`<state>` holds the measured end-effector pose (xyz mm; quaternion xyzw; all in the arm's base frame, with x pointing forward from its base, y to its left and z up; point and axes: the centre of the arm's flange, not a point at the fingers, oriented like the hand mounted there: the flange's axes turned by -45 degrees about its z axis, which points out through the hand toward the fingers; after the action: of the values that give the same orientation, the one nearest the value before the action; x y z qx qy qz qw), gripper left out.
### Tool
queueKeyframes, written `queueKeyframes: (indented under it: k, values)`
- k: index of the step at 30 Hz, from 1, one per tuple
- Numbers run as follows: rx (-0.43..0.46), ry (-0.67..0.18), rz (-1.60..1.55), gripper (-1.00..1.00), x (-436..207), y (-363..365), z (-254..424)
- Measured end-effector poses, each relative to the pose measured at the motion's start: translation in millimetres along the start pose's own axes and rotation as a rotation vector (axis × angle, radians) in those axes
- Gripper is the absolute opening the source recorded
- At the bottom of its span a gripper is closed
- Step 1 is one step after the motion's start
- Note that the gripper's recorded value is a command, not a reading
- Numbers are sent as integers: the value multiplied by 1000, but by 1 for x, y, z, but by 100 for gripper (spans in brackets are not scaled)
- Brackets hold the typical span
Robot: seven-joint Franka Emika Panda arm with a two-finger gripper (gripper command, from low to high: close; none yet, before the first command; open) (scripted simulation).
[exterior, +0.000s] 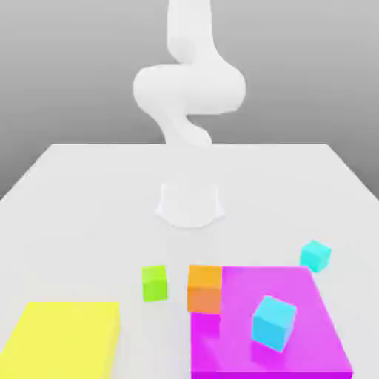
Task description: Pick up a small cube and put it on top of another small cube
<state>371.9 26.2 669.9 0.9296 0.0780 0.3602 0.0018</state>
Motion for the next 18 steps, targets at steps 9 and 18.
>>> queueKeyframes:
  k: [9,18]
  values:
    - [227,-176,-607,0,-64,-118,148]
    - [472,-288,-1226,0,-194,-232,233]
